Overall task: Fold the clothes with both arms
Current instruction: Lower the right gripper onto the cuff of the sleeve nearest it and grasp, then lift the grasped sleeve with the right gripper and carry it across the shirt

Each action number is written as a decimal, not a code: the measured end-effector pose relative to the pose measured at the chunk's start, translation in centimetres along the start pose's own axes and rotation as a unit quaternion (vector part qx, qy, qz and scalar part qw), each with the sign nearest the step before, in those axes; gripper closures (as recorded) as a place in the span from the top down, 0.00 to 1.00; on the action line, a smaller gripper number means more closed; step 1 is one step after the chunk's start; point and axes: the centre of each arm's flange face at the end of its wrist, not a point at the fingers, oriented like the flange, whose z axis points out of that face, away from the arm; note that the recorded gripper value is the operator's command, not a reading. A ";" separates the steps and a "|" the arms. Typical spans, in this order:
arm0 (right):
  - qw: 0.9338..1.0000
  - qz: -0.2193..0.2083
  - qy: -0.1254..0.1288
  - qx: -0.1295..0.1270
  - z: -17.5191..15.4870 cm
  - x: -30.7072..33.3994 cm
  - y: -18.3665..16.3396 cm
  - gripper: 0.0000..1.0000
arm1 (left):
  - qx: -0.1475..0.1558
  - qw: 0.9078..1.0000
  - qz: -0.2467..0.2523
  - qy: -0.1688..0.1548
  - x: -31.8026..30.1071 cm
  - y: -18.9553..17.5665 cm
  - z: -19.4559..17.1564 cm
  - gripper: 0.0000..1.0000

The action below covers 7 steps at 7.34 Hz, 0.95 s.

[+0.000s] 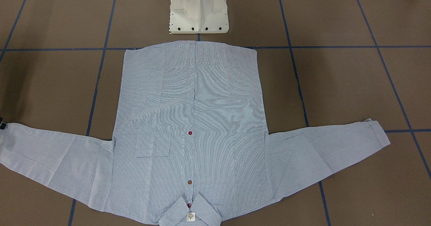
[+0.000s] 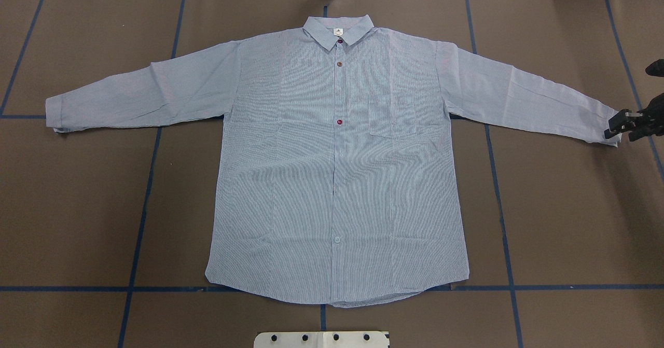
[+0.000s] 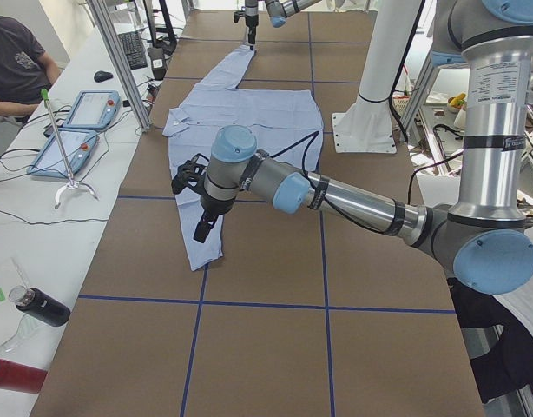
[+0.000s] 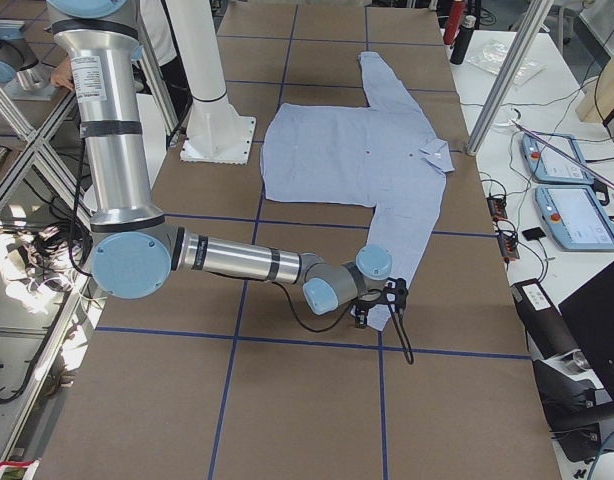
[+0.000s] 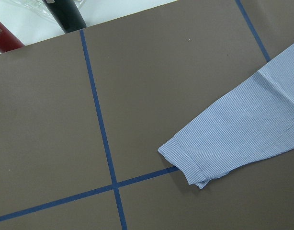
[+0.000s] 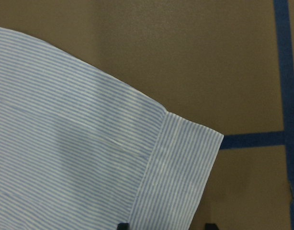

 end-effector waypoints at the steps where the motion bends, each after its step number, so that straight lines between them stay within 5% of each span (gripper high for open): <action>1: 1.000 0.001 0.001 -0.001 0.2 0.2 0.0 0.36 | 0.001 1.000 0.000 0.000 0.0 0.0 -0.1 0.99; 3: 1.000 0.001 0.002 -0.003 0.4 0.2 0.1 0.36 | 0.002 1.000 0.001 -0.001 0.1 0.0 -0.2 0.99; 5: 1.000 0.001 0.001 -0.005 0.4 0.2 0.2 0.00 | 0.003 1.000 0.001 0.000 0.1 0.0 -0.3 0.99; 7: 1.000 0.000 0.000 -0.005 0.4 0.1 0.2 0.00 | 0.004 1.000 0.001 0.000 0.1 -0.1 -0.4 0.99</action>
